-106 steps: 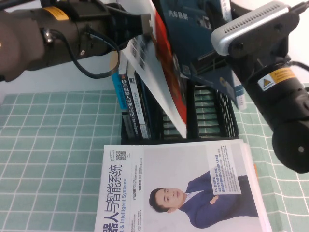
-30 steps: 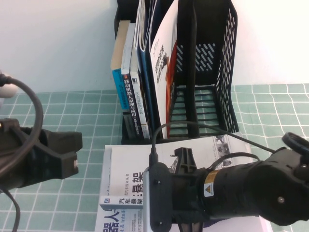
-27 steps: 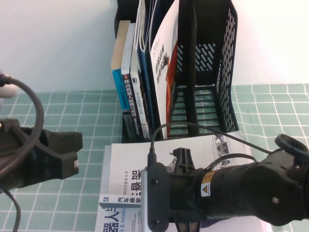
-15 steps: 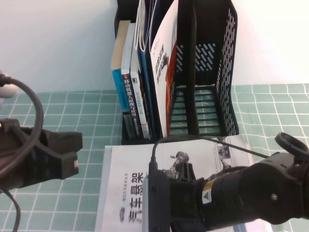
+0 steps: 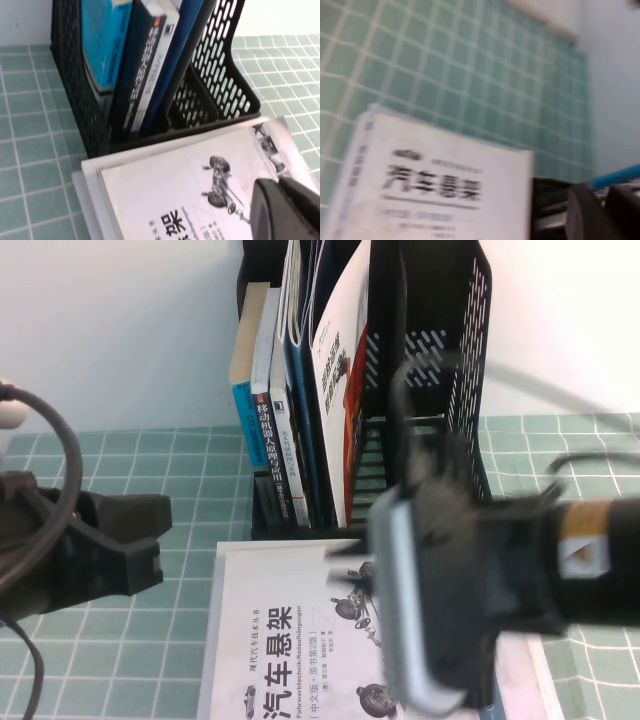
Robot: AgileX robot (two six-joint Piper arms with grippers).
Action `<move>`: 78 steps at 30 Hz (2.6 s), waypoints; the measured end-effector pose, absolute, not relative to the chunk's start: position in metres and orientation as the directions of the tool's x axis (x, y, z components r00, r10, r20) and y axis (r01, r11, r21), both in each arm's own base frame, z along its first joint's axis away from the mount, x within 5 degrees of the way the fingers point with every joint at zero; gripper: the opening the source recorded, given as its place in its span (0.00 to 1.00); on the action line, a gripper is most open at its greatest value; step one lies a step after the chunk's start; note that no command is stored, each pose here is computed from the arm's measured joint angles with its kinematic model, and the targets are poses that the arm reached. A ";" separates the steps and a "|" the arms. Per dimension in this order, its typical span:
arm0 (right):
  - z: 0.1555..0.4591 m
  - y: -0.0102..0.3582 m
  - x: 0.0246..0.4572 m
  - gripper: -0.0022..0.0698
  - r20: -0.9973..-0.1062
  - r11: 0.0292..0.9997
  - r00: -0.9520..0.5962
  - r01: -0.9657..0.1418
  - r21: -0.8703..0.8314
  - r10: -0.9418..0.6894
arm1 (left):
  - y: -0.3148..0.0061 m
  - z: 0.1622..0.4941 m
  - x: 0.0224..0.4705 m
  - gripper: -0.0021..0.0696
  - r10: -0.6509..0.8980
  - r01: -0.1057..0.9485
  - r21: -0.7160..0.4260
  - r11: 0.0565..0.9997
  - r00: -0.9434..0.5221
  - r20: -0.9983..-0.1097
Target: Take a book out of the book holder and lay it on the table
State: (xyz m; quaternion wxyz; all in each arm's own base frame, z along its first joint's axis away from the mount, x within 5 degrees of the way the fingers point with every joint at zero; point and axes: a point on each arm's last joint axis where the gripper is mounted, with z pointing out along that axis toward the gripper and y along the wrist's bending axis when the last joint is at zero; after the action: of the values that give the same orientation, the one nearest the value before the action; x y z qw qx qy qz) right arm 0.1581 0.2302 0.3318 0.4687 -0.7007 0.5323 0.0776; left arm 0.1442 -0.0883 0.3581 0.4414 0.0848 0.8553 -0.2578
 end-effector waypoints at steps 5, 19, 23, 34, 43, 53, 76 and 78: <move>0.401 0.185 0.164 0.05 -0.611 0.206 0.410 -0.692 -0.692 -0.678 | -0.088 0.361 0.146 0.03 -0.094 0.382 -0.362 0.850 -0.565 -0.819; 0.398 0.062 0.129 0.03 -0.550 0.588 -0.270 -0.585 -0.558 -0.790 | -0.082 0.362 0.151 0.03 0.030 0.407 -0.187 0.894 -0.470 -0.882; 0.370 0.043 0.103 0.03 -0.651 0.703 -0.329 -0.534 -0.469 -0.684 | -0.079 0.365 0.147 0.03 0.026 0.414 -0.164 0.896 -0.417 -0.909; 0.266 0.010 0.049 0.03 -0.884 0.841 -0.227 -0.469 -0.269 -0.409 | -0.058 0.324 0.110 0.03 -0.045 0.446 -0.122 0.887 -0.181 -0.983; 0.255 0.008 0.039 0.03 -0.946 0.850 -0.134 -0.488 -0.197 -0.296 | -0.052 0.302 0.099 0.03 -0.035 0.445 -0.118 0.888 -0.189 -0.981; 0.254 0.010 0.038 0.03 -0.949 0.850 -0.155 -0.500 -0.165 -0.275 | -0.052 0.299 0.099 0.03 -0.019 0.443 -0.114 0.889 -0.213 -0.977; 0.254 0.010 0.038 0.03 -0.949 0.850 -0.156 -0.500 -0.165 -0.276 | -0.020 0.245 0.069 0.03 -0.084 0.255 -0.129 0.958 -0.179 -0.980; 0.254 0.010 0.038 0.03 -0.949 0.850 -0.156 -0.501 -0.164 -0.275 | -0.016 0.232 0.064 0.03 -0.095 0.210 -0.130 0.969 -0.167 -0.981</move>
State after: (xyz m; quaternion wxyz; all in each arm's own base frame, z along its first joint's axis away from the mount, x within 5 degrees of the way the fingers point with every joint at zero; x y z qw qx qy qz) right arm 0.0375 0.0096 0.2537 0.5966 -0.2571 0.7544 0.0944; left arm 0.0641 -0.0155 0.2318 0.6441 0.0382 0.7547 -0.1185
